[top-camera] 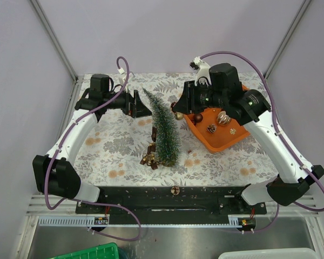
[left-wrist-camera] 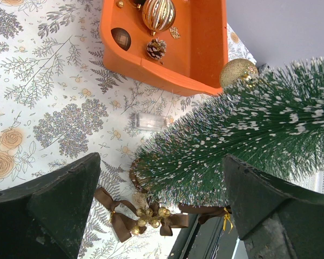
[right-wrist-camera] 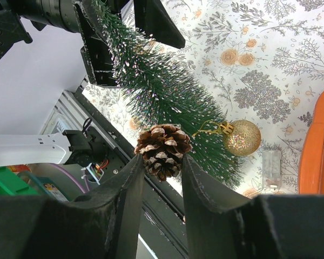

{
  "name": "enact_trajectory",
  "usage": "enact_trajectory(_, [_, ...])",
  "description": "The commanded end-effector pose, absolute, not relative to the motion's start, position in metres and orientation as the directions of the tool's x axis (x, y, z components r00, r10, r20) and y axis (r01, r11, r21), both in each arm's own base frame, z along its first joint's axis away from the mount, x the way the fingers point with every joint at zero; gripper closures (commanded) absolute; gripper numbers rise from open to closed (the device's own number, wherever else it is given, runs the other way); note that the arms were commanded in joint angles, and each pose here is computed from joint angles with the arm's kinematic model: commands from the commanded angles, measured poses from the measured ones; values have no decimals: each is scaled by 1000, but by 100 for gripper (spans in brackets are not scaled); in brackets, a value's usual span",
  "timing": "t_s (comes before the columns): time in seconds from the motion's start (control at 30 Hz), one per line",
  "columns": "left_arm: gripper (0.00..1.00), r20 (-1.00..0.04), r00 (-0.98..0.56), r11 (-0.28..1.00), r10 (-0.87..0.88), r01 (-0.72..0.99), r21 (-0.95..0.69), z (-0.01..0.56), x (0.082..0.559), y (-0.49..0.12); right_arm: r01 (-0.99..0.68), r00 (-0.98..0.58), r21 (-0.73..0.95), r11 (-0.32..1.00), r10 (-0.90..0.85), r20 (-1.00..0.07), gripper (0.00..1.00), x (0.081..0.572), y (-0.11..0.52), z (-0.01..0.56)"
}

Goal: Decorate the small christmas tree

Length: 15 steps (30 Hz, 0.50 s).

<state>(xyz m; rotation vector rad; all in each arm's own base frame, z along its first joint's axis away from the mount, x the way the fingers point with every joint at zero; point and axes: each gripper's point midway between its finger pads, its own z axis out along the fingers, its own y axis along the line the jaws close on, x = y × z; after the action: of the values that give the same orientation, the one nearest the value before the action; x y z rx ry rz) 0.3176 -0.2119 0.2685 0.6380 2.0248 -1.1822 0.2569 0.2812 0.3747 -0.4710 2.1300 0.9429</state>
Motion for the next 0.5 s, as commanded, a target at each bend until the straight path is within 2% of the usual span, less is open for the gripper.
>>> enact_trajectory(0.0, [1, -817, -574, 460, 64, 743, -486, 281, 317, -212, -648, -584, 460, 607, -9, -812, 73, 241, 278, 412])
enact_trajectory(0.47, [1, -821, -567, 461, 68, 748, -478, 283, 316, -211, -636, -603, 457, 621, -31, -797, 73, 250, 283, 393])
